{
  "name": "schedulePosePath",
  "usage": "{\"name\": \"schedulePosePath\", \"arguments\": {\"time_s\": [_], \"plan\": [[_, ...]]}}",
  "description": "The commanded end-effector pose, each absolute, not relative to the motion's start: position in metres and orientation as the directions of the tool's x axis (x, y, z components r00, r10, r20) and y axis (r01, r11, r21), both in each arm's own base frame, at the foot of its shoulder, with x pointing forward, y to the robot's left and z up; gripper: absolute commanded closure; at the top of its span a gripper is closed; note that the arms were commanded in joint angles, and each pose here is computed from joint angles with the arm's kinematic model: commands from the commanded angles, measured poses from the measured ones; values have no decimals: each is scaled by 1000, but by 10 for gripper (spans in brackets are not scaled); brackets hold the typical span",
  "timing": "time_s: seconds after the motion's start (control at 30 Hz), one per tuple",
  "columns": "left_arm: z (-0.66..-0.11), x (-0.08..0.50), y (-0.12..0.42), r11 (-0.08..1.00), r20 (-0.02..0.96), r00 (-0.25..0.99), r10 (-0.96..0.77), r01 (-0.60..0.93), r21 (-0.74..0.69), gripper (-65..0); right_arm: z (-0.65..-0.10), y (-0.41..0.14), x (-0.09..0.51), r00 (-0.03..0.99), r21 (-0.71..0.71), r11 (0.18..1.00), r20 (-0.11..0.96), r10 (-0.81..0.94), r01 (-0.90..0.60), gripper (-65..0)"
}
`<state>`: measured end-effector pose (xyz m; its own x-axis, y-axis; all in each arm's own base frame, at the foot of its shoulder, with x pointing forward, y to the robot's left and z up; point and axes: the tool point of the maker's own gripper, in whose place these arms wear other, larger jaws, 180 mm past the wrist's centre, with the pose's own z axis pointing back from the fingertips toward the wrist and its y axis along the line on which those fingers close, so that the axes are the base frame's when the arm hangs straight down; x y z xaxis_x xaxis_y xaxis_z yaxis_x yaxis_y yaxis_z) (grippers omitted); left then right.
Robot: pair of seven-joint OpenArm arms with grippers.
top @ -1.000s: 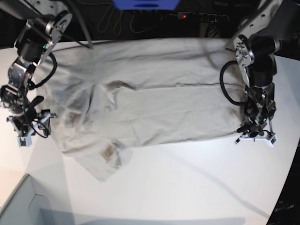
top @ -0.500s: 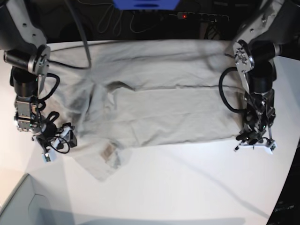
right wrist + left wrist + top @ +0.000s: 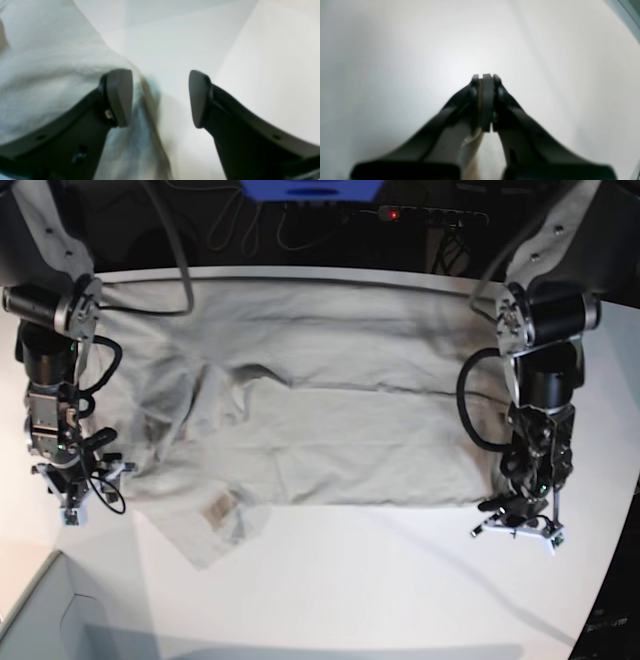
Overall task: Layout the t-shirt on the table in an organized manner, then fold the t-shirt properly
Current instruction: 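Grasp the shirt's side edges with both grippers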
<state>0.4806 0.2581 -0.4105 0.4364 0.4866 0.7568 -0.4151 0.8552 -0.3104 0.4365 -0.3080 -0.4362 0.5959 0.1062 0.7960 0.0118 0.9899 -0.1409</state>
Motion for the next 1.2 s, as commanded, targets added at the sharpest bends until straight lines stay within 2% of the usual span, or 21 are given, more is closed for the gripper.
{"name": "schedulePosePath", "arguments": {"time_s": [0.0,0.27,0.47,0.53,0.63,0.67,0.87,1.0,1.17], "plan": [[-385,498,264,855,791,378,481,-401,-328,-1,-416,-317,450,548,-152,988,829,110,32,-358],[-399,486,265,856,782,400,479,-411,-314,-1,-453,-309,427,627,-108,994,776,68,26,-359],[-408,477,265,856,775,414,478,-417,-305,-1,-458,-306,423,639,-102,995,767,67,18,-337],[-410,475,270,856,775,417,475,-423,-297,-1,-458,-306,423,639,-101,995,767,67,17,-247],[-410,473,278,856,778,417,470,-430,-287,-1,-458,-302,423,638,-83,997,767,65,-1,-32],[-409,473,278,856,779,416,470,-431,-286,-1,-457,-301,424,637,-82,997,768,67,-7,0],[-405,475,281,857,784,408,467,-429,-287,-1,-450,-305,428,620,-80,997,783,60,5,0],[-403,476,279,856,785,405,470,-426,-293,-1,-425,-325,431,530,-43,994,848,-17,100,0],[-388,481,280,863,811,370,454,-410,-296,-1,-416,-319,423,500,-50,998,865,27,34,0]]}}
